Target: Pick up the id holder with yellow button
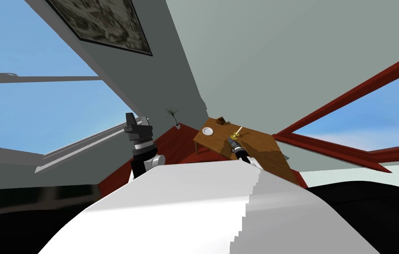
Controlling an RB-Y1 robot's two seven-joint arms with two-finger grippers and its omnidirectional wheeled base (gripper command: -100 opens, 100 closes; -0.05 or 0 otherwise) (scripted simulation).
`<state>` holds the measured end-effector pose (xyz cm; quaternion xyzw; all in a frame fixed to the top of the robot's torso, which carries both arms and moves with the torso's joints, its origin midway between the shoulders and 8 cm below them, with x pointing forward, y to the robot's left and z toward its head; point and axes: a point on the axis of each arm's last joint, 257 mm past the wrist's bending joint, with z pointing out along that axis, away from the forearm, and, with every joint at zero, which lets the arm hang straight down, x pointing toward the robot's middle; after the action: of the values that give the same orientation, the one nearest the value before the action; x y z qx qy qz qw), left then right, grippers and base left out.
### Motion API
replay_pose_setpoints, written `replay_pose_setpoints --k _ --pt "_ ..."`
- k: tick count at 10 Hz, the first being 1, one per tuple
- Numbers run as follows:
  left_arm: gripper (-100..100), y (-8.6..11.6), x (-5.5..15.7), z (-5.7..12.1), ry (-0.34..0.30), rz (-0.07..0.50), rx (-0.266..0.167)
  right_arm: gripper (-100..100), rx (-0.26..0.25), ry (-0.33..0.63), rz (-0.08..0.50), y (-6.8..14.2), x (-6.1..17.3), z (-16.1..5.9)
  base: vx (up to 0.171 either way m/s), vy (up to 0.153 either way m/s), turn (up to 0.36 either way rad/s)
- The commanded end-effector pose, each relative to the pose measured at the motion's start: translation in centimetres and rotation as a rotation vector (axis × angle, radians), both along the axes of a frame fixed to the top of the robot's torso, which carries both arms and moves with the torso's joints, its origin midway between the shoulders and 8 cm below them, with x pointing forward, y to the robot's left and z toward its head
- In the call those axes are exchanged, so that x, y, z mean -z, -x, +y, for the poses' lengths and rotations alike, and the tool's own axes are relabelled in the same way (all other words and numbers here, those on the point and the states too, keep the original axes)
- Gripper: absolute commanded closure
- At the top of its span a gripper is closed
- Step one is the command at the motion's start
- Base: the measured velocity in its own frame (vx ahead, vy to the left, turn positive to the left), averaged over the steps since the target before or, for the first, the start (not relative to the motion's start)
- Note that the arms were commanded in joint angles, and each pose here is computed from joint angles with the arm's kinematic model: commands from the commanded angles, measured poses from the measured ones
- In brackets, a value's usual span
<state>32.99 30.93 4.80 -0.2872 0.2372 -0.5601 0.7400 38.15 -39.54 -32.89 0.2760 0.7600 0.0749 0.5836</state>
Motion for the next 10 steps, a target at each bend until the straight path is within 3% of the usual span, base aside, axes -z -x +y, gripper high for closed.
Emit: replay_pose_setpoints --k 1,2,3,4,9,10 --pt "0 0.0 0.0 0.0 0.0 0.0 0.0 -100 0.015 0.068 0.09 0.9 2.6 -1.5 0.022 0.054 0.259" --pt "0 0.0 0.0 0.0 0.0 0.0 0.0 -100 0.027 0.067 0.116 1.4 3.5 -1.9 0.021 0.037 0.078" --pt "0 0.0 0.0 0.0 0.0 0.0 0.0 -100 0.042 0.111 0.188 2.4 5.4 -3.2 0.015 0.045 0.154" --pt "0 0.0 0.0 0.0 0.0 0.0 0.0 -100 0.044 0.111 0.195 2.6 5.7 -3.3 0.012 0.029 0.078" --pt "0 0.0 0.0 0.0 0.0 0.0 0.0 -100 0.092 0.286 0.477 7.9 12.1 -9.1 0.021 0.037 0.172" --pt "0 0.0 0.0 0.0 0.0 0.0 0.0 -100 0.101 0.286 0.494 8.4 12.5 -9.3 0.022 0.03 0.098"
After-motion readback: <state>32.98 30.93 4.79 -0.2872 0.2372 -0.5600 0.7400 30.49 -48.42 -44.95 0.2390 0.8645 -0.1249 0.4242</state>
